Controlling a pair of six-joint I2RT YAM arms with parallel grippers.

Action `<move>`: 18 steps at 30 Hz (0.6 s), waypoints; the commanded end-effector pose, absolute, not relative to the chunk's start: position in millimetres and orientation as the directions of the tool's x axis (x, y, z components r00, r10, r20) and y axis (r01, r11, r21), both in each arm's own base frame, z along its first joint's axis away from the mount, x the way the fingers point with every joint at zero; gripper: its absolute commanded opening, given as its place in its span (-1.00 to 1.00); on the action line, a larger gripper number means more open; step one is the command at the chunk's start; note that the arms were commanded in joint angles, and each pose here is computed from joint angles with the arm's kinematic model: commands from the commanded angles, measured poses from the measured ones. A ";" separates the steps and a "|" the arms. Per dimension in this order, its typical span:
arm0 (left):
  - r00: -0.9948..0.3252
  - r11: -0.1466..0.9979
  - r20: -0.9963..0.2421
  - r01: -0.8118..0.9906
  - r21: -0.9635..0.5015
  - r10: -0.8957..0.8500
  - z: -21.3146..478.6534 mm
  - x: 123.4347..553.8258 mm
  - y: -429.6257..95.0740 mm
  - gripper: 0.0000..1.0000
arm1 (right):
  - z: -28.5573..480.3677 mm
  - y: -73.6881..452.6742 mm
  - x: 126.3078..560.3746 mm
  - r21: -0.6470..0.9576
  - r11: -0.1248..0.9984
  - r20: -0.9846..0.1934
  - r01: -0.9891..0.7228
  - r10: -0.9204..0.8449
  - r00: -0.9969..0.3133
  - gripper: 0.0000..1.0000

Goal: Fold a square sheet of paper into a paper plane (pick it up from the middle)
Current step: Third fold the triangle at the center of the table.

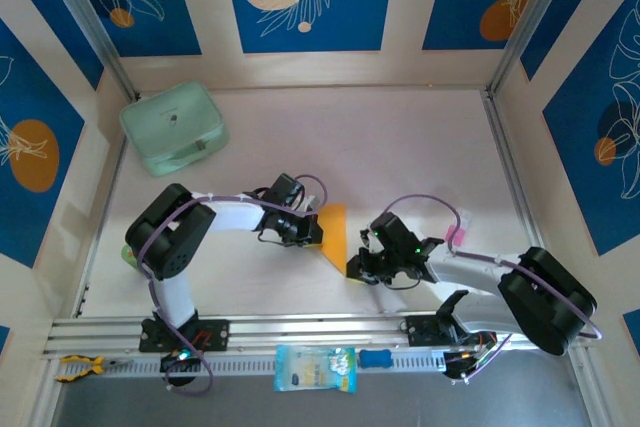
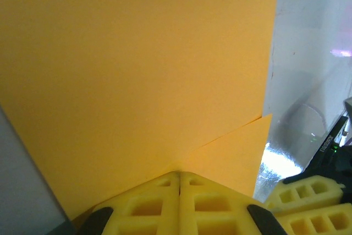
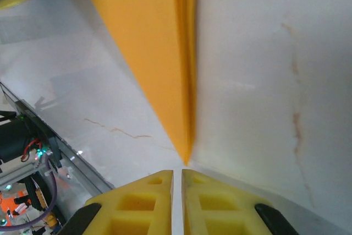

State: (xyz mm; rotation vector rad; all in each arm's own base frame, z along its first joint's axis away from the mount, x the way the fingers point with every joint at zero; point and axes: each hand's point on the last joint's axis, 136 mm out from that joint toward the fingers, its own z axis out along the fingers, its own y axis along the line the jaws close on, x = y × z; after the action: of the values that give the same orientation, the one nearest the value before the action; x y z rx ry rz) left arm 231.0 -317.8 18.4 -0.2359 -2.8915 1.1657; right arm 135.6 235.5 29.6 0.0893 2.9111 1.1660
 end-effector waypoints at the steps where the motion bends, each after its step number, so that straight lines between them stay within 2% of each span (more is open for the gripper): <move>1: -0.994 0.774 0.015 0.077 -0.629 0.111 -6.3 225.9 -298.1 -0.96 | 55.3 254.7 157.8 0.718 0.696 -0.041 -0.006 0.034 -0.999 -0.74; 8: -0.993 0.772 0.015 0.078 -0.631 0.113 -5.4 224.6 -298.0 -0.96 | 47.4 289.3 193.4 0.715 0.699 -0.045 -0.015 0.025 -0.999 -0.78; 13: -0.994 0.770 0.011 0.079 -0.633 0.111 -4.1 224.9 -298.0 -0.96 | 31.1 299.1 192.9 0.710 0.704 -0.020 -0.001 0.019 -1.000 -0.79; 18: -0.994 0.771 0.011 0.078 -0.632 0.110 -4.7 225.6 -297.8 -0.96 | 10.1 287.0 179.7 0.690 0.722 0.022 0.044 0.040 -0.999 -0.79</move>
State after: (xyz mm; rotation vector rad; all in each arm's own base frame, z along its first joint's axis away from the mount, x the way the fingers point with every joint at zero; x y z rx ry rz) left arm 231.8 -316.6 17.8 -0.2304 -2.8918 1.1688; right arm 189.0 292.7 22.1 0.0393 2.8926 1.1819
